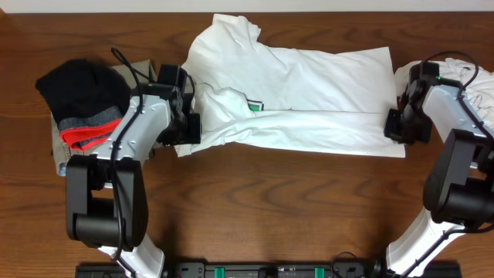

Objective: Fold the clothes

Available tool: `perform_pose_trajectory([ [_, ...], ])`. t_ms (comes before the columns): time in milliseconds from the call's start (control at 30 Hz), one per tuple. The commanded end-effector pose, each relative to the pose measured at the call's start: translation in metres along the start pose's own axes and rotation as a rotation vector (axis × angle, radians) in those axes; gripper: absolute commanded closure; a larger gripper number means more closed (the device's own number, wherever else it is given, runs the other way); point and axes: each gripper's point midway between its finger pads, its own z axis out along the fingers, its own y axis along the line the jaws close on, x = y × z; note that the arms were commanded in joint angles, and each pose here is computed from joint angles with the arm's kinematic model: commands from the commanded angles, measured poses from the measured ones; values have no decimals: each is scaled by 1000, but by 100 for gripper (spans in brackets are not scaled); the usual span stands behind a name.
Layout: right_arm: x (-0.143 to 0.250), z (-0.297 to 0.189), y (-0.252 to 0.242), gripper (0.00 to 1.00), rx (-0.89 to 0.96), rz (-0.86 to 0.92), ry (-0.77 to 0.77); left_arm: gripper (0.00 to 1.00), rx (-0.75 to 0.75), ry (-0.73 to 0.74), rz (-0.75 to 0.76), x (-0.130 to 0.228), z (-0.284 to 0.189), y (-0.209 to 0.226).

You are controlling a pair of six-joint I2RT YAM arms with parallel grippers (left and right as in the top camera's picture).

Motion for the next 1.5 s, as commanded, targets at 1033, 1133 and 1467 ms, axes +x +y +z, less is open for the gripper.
perform_pose_trajectory([
  [1033,21,27,-53,91,111,84,58,46,129,136,37,38,0,-27],
  [1133,21,27,-53,91,110,84,57,46,144,140,81,41,0,-36],
  [1467,22,27,-53,91,110,84,59,46,37,109,134,37,4,-31],
])
